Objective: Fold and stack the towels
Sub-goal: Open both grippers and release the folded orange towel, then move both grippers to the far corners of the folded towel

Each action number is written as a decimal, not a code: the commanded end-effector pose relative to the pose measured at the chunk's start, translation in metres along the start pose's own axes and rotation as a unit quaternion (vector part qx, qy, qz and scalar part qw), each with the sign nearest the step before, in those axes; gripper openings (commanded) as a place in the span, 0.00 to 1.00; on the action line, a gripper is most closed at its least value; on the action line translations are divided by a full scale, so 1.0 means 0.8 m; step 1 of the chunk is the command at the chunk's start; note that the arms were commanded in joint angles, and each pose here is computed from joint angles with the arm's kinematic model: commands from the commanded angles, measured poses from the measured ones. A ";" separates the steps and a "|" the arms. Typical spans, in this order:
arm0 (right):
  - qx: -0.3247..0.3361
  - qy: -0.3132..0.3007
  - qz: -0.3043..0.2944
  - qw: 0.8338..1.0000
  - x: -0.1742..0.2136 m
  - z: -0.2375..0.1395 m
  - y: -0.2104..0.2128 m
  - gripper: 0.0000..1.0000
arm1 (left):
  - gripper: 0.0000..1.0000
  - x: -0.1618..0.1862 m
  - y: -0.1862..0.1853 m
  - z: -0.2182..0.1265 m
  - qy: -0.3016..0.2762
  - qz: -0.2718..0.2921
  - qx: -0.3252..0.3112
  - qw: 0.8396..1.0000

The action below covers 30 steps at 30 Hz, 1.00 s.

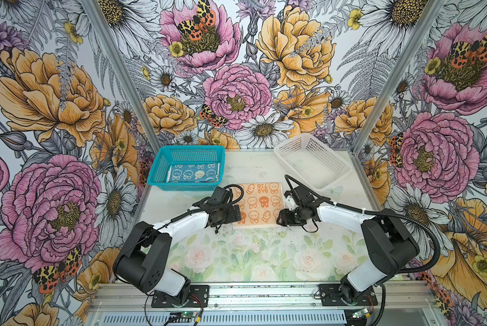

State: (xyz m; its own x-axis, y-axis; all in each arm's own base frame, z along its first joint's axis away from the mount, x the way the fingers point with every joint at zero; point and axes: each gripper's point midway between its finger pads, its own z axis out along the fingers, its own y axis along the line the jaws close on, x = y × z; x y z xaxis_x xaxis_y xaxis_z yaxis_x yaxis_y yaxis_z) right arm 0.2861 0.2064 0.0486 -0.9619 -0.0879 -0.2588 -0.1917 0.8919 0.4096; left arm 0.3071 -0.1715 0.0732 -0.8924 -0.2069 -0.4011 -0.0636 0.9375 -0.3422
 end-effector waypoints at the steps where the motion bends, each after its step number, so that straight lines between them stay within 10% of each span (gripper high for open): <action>1: -0.015 -0.060 -0.007 0.998 -0.056 -0.041 0.019 0.77 | 0.99 -0.063 -0.039 -0.042 -0.074 -0.012 0.049 0.996; 7: -0.074 -0.101 0.020 0.992 -0.127 -0.046 0.043 0.91 | 0.99 -0.106 -0.104 -0.034 -0.097 -0.091 0.195 0.972; 18: -0.105 -0.053 0.048 0.992 -0.111 0.027 0.036 0.98 | 0.99 -0.045 -0.095 0.065 -0.029 -0.108 0.161 0.981; 30: -0.079 -0.009 0.055 0.995 -0.027 0.053 0.008 0.99 | 0.99 0.035 -0.067 0.078 0.007 -0.101 0.123 0.987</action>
State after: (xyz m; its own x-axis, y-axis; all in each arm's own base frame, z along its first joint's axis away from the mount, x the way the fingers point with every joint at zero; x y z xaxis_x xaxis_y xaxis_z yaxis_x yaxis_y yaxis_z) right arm 0.3493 0.2404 0.0467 -0.9468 0.0366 -0.3198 -0.1691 0.7889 0.5907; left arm 0.3417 -0.2537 0.0529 -0.8525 -0.3871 -0.3513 -0.0701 0.7506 -0.6570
